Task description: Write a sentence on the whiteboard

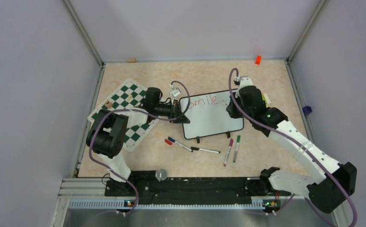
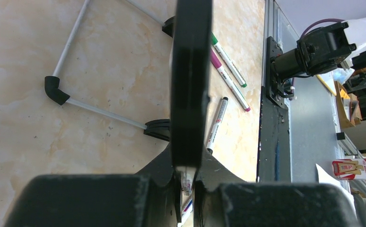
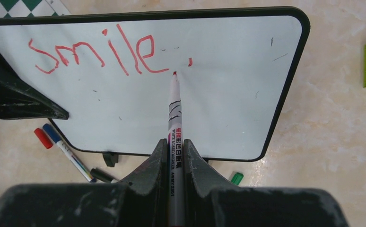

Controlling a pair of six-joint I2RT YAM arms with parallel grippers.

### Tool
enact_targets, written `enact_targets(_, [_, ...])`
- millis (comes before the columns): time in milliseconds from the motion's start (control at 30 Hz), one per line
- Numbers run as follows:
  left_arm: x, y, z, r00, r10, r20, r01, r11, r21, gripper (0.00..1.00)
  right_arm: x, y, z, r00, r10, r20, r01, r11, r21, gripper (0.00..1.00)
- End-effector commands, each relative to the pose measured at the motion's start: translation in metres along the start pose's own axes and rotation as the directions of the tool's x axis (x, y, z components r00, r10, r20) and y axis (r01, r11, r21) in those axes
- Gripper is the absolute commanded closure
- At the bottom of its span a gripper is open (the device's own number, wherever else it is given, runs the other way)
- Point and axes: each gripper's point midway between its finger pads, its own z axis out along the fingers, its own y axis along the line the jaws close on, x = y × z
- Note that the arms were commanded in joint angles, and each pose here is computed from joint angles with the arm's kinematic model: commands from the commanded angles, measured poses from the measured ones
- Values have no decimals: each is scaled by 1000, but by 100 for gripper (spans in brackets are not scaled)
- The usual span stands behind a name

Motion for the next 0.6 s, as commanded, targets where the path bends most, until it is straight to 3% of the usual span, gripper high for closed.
enact_targets(0, [-3, 16, -3, 1000, -12, 7, 12, 995, -97, 100, -29, 14, -27, 995, 36, 92, -27, 995, -96, 100])
enact_targets(167, [-4, 15, -3, 1000, -8, 9, 9, 995, -95, 100, -32, 31, -34, 994, 35, 103, -14, 980, -198, 100])
enact_targets(333, [-3, 14, -1, 1000, -21, 7, 21, 997, -77, 100, -18, 48, -31, 994, -74, 83, 84, 987, -134, 100])
enact_targets(467, [-3, 13, 0, 1000, -27, 7, 27, 998, -62, 100, -1, 81, -30, 992, -103, 66, 114, 975, -189, 100])
enact_targets(567, [-3, 14, 0, 1000, -26, 7, 26, 997, -75, 100, 2, 92, -33, 983, -144, 110, 157, 980, -122, 100])
